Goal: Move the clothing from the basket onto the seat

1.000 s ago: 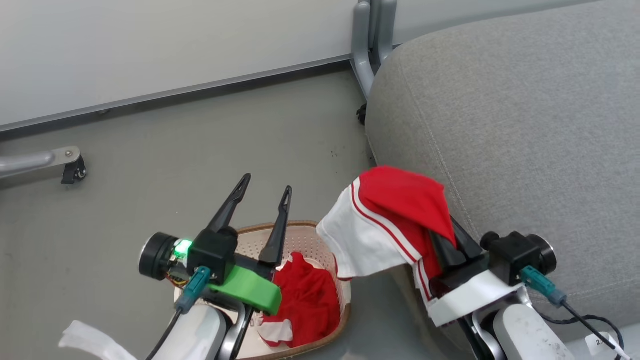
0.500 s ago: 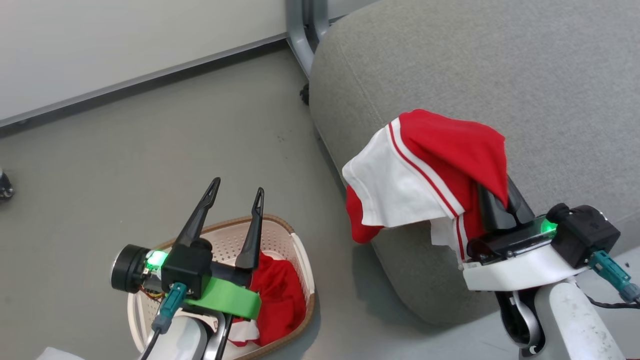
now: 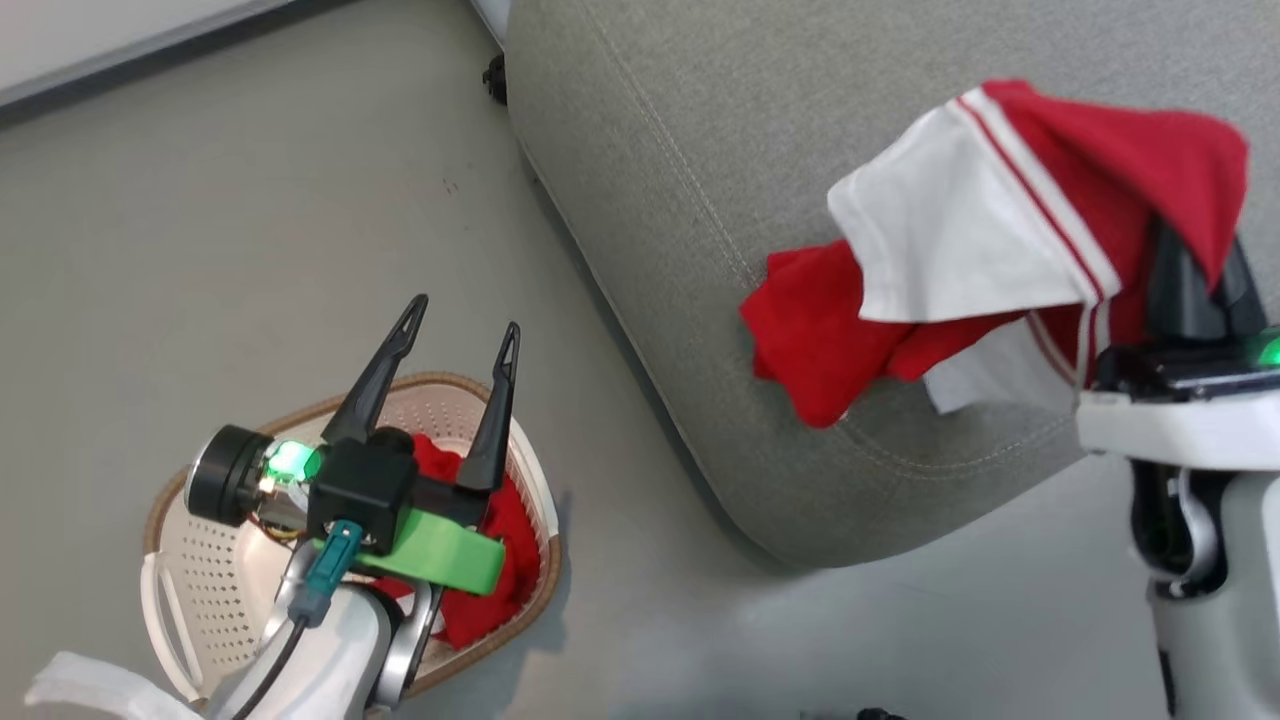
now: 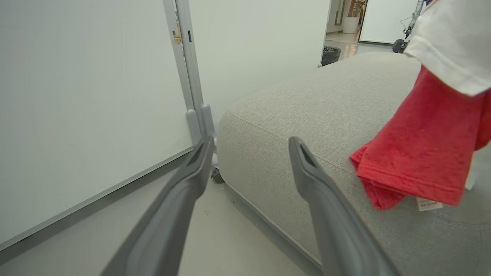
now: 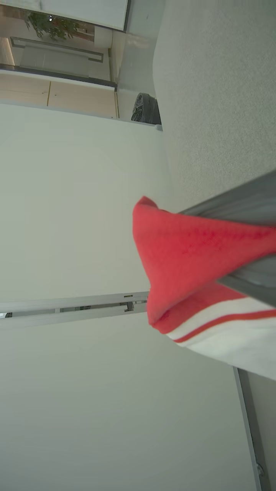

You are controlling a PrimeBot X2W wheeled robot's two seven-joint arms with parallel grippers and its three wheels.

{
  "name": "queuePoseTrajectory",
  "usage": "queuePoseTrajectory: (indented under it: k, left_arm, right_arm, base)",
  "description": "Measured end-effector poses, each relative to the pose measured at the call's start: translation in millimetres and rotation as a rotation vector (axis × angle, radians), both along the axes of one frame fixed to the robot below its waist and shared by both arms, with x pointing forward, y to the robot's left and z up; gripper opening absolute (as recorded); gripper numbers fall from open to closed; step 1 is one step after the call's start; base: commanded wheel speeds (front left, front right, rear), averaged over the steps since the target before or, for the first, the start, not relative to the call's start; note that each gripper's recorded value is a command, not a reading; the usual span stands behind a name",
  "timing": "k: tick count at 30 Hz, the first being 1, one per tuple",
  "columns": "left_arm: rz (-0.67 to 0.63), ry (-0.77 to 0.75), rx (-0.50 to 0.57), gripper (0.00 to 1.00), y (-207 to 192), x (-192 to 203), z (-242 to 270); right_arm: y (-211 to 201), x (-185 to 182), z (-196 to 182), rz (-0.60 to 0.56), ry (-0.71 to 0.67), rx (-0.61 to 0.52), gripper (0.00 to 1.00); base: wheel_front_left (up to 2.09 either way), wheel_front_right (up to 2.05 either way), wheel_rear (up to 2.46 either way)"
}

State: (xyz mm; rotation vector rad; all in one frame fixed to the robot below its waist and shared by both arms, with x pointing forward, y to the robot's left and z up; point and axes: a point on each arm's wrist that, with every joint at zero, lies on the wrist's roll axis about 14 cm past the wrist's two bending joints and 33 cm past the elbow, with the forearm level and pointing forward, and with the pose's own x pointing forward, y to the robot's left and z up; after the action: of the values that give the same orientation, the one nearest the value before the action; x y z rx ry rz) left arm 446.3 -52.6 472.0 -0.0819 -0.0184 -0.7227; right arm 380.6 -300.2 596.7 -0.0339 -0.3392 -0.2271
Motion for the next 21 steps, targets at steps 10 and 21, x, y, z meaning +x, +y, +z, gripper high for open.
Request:
queuePoseTrajectory:
  k: [10, 21]
  left_arm:
    - [-0.011, 0.036, 0.026, 1.00, 1, 29, -39]
    - [0.034, 0.099, 0.078, 1.00, 21, 47, -94]
  right_arm:
    - [-55, 76, 47, -0.041, -0.071, -0.204, 0.00]
    - [-94, 157, 12, -0.088, 0.025, -0.242, 0.00]
  base:
    - [0.00, 0.00, 0.00]
    - [0.00, 0.00, 0.00]
